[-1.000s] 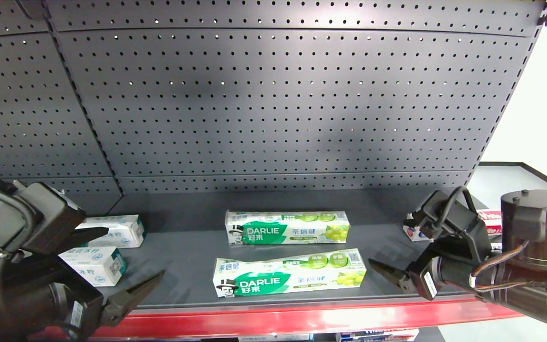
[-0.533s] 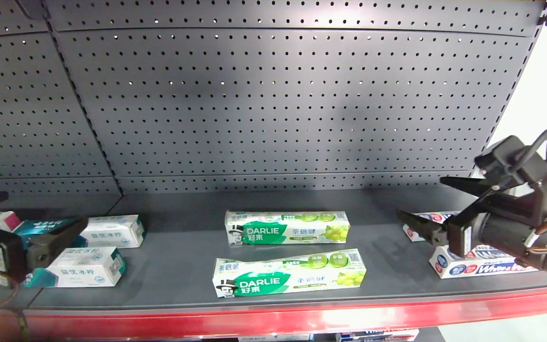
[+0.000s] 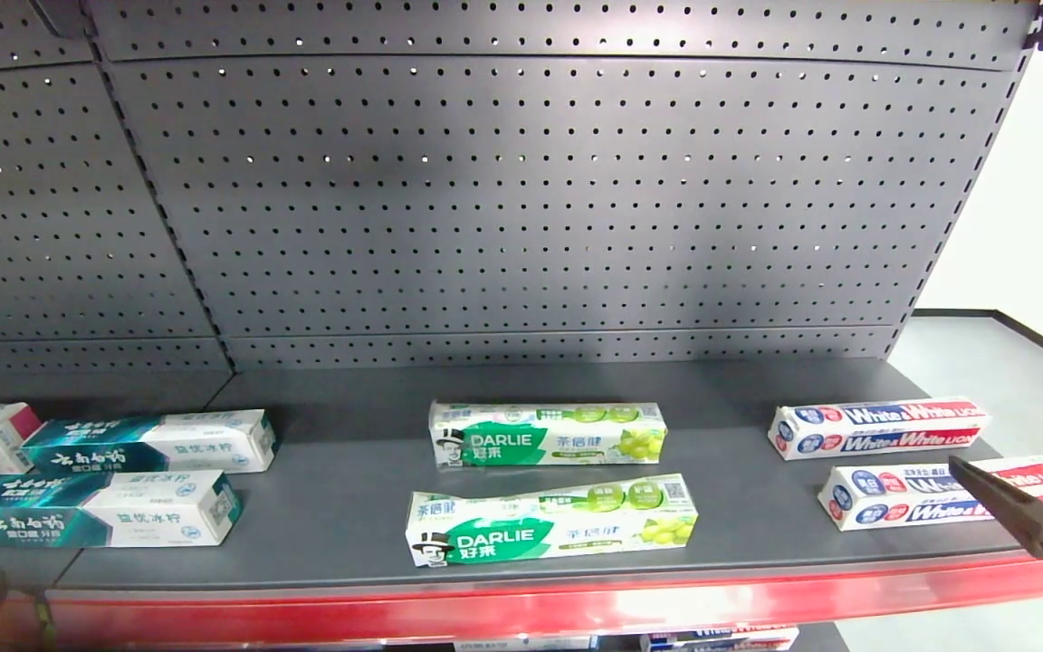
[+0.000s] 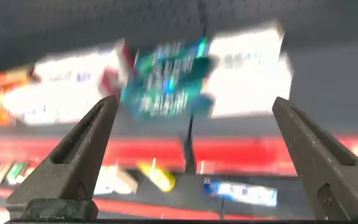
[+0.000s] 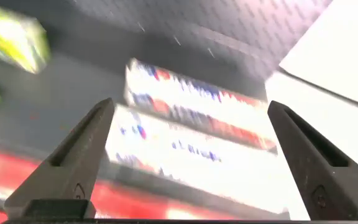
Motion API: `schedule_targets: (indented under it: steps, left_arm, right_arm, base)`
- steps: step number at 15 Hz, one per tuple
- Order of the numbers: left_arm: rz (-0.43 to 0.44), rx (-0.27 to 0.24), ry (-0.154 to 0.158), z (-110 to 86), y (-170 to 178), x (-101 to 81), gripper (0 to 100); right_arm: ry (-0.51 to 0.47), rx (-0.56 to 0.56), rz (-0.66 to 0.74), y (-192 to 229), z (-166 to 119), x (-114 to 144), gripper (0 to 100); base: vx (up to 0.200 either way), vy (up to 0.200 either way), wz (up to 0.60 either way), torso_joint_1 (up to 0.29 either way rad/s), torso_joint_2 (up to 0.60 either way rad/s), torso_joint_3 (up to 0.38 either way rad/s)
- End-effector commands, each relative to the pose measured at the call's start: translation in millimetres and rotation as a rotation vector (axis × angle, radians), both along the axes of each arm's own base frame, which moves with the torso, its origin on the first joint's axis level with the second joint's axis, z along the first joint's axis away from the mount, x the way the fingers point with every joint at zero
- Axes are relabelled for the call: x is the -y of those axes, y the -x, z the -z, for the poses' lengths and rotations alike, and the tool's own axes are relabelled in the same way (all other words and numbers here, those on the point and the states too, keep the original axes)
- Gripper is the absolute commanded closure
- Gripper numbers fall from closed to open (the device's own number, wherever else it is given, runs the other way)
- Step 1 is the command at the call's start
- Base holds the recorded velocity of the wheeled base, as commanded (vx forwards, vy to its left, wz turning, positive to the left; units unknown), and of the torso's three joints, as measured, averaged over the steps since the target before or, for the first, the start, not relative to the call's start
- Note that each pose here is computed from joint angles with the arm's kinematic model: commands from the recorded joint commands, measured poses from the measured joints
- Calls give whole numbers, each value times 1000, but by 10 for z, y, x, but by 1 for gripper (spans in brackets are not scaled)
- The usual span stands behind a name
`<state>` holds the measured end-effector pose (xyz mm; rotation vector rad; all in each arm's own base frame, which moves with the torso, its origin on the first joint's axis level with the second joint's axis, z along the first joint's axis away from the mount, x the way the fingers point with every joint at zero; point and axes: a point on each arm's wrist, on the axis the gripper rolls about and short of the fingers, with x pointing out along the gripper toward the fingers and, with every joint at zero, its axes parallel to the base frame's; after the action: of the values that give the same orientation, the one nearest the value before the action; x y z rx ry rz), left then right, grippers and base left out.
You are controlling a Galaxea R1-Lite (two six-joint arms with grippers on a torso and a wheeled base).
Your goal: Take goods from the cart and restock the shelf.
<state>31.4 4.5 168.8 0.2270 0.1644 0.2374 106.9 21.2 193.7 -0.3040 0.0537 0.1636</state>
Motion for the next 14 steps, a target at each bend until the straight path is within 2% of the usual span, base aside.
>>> schedule_targets:
  steps: [1, 2, 3, 6, 8, 10, 11, 14]
  left_arm:
    - [-5, 81, 2, 584, 387, -45, 0]
    - [-5, 84, 3, 642, 420, -48, 0]
    - [-11, 71, 1, 823, 507, -60, 0]
    - [-8, 76, 6, 818, 493, -58, 0]
    - [3, 82, 34, 821, 491, -55, 0]
    - [106, 84, 50, 826, 484, -31, 0]
    - [126, 90, 55, 826, 481, -27, 0]
    - [127, 117, 101, 846, 466, -24, 0]
  right_arm:
    - [-10, 50, 63, 445, 285, 128, 0]
    - [-15, 48, 60, 489, 342, 134, 0]
    - [-38, 44, 77, 620, 520, 160, 0]
    - [-37, 8, 124, 860, 786, 207, 0]
    - [-42, 2, 134, 1013, 914, 229, 0]
    - [-45, 14, 126, 1199, 1079, 250, 0]
    - [-51, 24, 130, 1231, 1066, 253, 0]
    - [-95, 25, 114, 1225, 1076, 248, 0]
  base:
    - [0, 0, 0, 0, 0, 0]
    - [0, 0, 0, 0, 0, 0]
    - [0, 0, 0, 0, 0, 0]
    - [0, 0, 0, 0, 0, 0]
    - [0, 0, 0, 0, 0, 0]
    - [0, 0, 0, 0, 0, 0]
    - [0, 0, 0, 0, 0, 0]
    - [0, 0, 0, 0, 0, 0]
